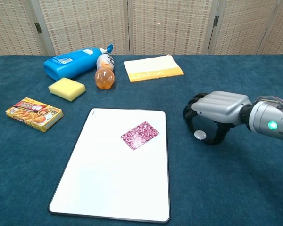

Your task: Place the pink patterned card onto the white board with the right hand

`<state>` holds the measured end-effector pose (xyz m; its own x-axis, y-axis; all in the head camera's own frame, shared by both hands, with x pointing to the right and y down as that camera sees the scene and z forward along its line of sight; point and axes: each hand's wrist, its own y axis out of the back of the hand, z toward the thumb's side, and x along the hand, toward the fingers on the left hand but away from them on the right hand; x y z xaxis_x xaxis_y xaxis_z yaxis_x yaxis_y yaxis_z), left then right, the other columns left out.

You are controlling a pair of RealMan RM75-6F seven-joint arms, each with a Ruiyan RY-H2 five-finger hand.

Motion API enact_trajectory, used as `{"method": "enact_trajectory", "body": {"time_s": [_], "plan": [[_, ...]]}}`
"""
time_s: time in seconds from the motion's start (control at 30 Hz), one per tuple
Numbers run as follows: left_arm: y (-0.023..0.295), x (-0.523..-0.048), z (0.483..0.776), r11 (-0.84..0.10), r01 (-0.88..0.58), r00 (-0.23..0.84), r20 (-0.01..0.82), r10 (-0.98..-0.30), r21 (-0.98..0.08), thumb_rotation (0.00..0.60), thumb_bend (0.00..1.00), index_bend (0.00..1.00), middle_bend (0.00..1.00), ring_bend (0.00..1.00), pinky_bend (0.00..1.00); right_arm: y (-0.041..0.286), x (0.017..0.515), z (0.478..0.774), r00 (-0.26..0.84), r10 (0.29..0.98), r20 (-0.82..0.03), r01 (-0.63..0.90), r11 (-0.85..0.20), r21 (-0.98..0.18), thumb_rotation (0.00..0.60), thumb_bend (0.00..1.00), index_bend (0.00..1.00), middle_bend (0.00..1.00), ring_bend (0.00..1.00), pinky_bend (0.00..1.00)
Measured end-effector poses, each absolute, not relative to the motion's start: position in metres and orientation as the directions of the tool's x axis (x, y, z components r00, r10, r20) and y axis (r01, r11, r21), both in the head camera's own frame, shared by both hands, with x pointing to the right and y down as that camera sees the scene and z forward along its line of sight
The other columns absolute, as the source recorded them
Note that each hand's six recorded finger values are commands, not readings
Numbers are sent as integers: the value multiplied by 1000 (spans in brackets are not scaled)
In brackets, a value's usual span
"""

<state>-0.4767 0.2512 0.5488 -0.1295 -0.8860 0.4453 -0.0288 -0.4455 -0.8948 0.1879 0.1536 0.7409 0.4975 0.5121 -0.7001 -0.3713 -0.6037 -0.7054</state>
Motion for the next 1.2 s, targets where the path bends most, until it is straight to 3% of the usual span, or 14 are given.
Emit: {"method": "enact_trajectory", "body": {"time_s": [0.7,0.97,1.2], "plan": [[250,-477,548,-441,-24,-126,440,-889,-897,600,207,88,51,34,0,150,180,738,503,516,-694,-367,-599,-712,600,344,499,267,116,0],[250,-475,549,-443,-27,-123,442,-888,-896,600,207,87,51,31,0,144,140,716,573,498,-651,-335,-583,-740,600,343,500,267,115,0],[252,-478,547,-442,-31,-129,442,-888,-897,600,207,87,51,31,0,143,98,717,594,471,-652,-338,-589,-734,600,344,500,265,115,0]]}}
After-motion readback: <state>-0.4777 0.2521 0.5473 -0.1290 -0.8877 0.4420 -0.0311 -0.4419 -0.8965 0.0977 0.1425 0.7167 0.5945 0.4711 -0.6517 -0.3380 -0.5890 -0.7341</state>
